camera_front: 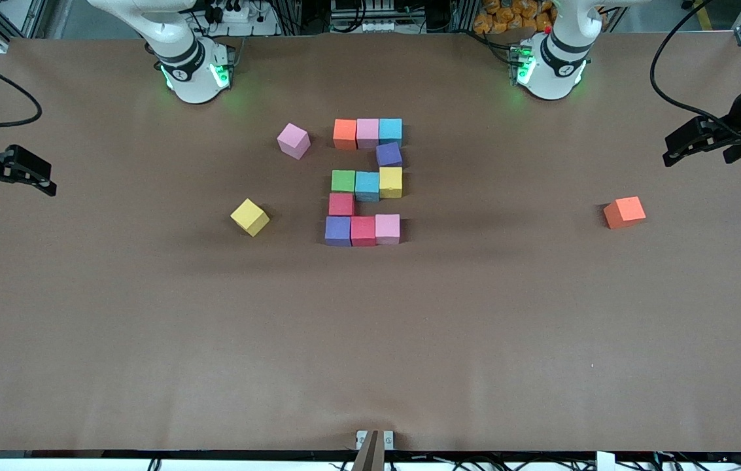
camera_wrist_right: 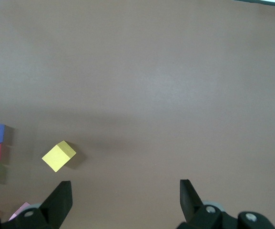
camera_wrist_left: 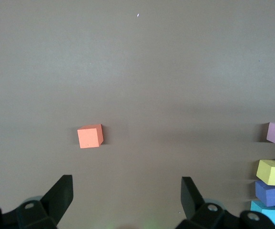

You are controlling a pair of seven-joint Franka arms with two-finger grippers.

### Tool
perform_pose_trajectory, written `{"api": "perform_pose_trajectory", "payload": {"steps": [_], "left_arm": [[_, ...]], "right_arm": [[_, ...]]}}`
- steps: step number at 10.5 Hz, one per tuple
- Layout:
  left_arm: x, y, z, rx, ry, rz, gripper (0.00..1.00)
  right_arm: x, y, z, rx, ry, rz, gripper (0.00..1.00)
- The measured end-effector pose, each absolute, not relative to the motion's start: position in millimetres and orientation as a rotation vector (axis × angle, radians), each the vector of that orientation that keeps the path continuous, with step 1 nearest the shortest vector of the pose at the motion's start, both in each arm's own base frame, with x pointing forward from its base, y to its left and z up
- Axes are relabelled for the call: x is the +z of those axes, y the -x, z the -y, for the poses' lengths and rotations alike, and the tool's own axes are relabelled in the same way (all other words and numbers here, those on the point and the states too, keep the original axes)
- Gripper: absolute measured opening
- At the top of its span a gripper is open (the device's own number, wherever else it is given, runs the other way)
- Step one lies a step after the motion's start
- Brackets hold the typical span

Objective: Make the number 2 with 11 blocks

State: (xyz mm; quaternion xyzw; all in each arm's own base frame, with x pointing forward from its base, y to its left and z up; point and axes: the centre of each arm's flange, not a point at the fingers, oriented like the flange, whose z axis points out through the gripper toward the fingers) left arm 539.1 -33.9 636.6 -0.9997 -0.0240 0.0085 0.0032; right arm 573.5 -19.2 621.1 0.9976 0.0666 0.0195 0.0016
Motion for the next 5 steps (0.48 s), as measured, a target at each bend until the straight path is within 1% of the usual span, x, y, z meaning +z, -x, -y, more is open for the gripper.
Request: {"api": "perform_pose_trajectory", "payload": {"steps": [5], "left_arm": [[642.4,-535.5,29.9,0.009,3.136,0.085,1.0]], "right_arm": [[623.3,-573.7,29.9,0.069,-3.132,-0.18,1.0]]}}
